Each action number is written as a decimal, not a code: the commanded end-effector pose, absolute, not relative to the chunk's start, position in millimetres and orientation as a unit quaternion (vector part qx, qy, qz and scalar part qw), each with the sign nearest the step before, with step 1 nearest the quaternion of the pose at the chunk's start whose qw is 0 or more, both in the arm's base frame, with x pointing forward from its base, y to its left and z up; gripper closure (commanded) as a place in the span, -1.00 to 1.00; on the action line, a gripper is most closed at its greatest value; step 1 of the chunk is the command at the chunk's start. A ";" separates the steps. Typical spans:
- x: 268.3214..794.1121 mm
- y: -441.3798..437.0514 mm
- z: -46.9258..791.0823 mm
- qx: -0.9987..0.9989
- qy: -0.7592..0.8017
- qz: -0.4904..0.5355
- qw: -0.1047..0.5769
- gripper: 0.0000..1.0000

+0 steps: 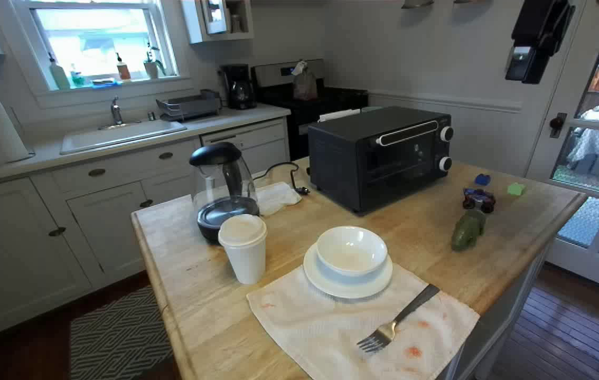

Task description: Pick up the green dinosaur toy and turn it clockwise by ninety degrees, put the green dinosaur toy back on the kitchen counter

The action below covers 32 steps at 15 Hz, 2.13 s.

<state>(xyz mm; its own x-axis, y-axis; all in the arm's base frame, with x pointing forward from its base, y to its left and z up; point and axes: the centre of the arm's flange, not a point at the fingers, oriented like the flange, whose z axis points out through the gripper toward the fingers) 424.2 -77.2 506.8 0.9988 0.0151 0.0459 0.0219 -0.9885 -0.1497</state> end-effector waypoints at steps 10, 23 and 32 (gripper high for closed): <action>427.5 -78.1 486.2 -0.995 0.019 -0.015 0.097 -1.00; 427.3 -128.0 355.4 -0.950 0.291 -0.080 0.076 -1.00; 420.3 -137.6 321.2 -0.942 0.319 -0.072 0.073 -1.00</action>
